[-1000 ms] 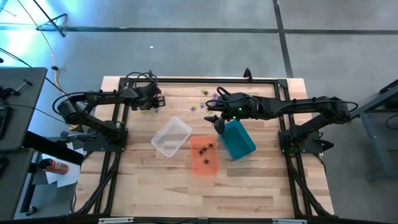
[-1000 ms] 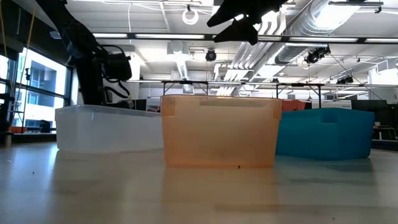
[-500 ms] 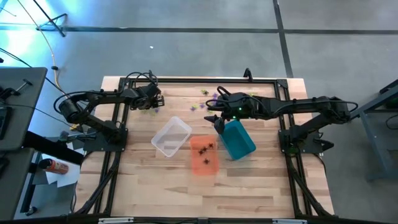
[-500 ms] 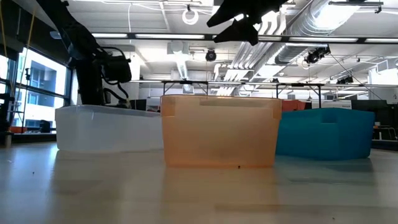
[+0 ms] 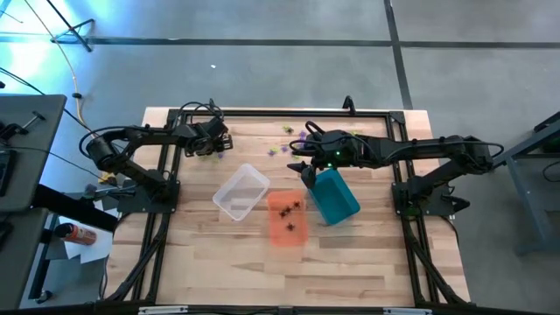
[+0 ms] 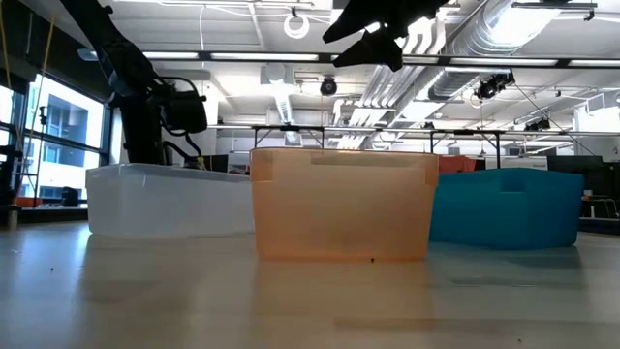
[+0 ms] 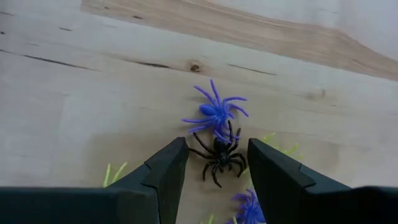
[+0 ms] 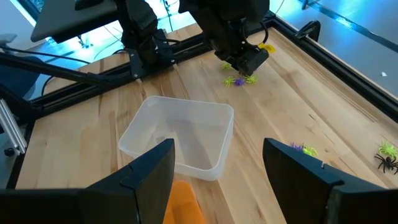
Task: Sort Halloween decoration
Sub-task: Put the black spider toy into the orange bin
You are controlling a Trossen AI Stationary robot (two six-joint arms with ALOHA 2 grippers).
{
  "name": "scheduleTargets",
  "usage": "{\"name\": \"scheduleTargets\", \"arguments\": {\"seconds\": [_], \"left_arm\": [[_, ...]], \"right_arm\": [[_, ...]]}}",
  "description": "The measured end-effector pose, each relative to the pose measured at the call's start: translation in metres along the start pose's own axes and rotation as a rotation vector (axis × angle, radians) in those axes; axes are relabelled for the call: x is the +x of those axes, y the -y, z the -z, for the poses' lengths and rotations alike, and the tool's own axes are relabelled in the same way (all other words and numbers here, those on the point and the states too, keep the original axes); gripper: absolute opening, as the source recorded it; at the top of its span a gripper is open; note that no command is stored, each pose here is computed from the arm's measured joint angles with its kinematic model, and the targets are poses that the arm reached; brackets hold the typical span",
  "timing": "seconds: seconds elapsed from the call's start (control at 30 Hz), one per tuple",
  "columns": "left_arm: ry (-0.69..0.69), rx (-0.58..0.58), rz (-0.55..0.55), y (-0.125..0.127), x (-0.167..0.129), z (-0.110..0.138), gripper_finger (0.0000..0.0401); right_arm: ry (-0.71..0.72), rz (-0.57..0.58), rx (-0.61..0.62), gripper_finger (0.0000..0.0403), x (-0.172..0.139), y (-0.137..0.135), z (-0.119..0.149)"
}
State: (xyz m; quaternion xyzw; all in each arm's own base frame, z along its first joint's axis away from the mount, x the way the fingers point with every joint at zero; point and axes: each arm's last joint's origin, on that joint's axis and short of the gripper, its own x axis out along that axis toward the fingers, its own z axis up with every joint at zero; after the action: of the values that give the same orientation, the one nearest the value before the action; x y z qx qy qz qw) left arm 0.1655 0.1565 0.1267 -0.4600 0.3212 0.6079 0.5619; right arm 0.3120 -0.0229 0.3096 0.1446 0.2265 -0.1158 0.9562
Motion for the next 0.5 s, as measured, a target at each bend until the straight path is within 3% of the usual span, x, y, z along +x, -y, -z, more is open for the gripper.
{"name": "scheduleTargets", "arguments": {"seconds": [0.17, 0.37, 0.5], "left_arm": [[-0.010, 0.069, -0.015, -0.002, 0.000, 0.001, 0.0123], [-0.018, 0.164, -0.019, -0.004, -0.004, 0.001, 0.0015], [-0.014, 0.194, 0.008, -0.009, -0.018, 0.000, 0.0012]], "right_arm": [[-0.001, 0.000, -0.003, 0.0240, 0.000, 0.000, 0.000], [-0.001, 0.001, -0.003, 0.0240, 0.000, 0.000, 0.000], [-0.001, 0.002, -0.004, 0.0240, 0.000, 0.000, 0.000]]}}
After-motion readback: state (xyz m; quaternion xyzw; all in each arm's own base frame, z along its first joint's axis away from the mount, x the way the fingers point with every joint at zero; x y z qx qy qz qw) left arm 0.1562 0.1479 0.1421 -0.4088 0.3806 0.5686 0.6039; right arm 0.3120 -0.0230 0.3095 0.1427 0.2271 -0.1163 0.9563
